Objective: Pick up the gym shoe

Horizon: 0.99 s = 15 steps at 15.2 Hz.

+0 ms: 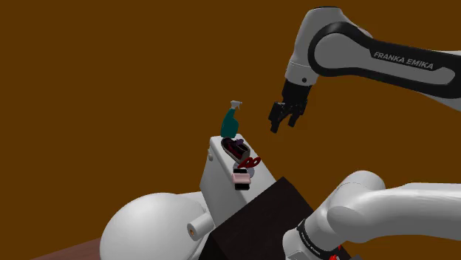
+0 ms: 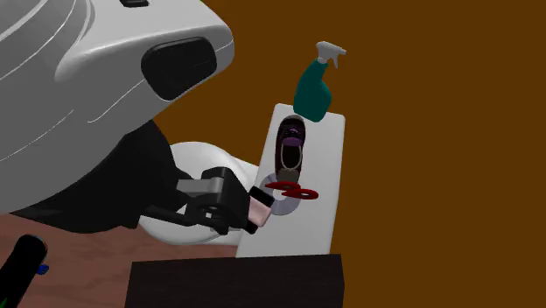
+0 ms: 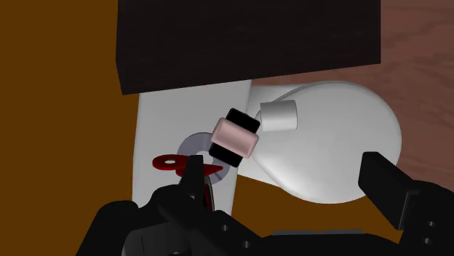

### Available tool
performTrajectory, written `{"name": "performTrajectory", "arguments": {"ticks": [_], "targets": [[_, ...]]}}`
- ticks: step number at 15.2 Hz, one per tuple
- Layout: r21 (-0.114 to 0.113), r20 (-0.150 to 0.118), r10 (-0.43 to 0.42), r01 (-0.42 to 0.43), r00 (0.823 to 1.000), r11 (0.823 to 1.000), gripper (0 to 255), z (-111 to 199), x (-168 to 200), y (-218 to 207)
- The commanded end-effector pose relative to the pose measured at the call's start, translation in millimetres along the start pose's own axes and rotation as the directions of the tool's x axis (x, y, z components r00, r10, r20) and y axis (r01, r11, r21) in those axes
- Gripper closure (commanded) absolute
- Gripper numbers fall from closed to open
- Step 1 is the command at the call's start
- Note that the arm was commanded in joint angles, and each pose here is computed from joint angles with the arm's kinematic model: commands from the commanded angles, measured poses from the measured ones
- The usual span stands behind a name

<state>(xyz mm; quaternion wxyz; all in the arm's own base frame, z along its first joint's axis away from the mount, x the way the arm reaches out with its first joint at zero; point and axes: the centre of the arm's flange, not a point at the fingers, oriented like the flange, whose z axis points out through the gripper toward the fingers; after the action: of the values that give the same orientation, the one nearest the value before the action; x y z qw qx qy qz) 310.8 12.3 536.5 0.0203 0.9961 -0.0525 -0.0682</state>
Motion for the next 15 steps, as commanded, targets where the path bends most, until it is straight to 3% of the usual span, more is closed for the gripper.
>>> {"name": "performTrajectory", "arguments": {"ticks": [1, 15], "targets": [[0.0, 0.0, 0.0, 0.0, 1.0, 1.0, 0, 0, 0, 0], [0.093, -0.055, 0.032, -0.027, 0.998, 0.995, 0, 123, 117, 72]]}}
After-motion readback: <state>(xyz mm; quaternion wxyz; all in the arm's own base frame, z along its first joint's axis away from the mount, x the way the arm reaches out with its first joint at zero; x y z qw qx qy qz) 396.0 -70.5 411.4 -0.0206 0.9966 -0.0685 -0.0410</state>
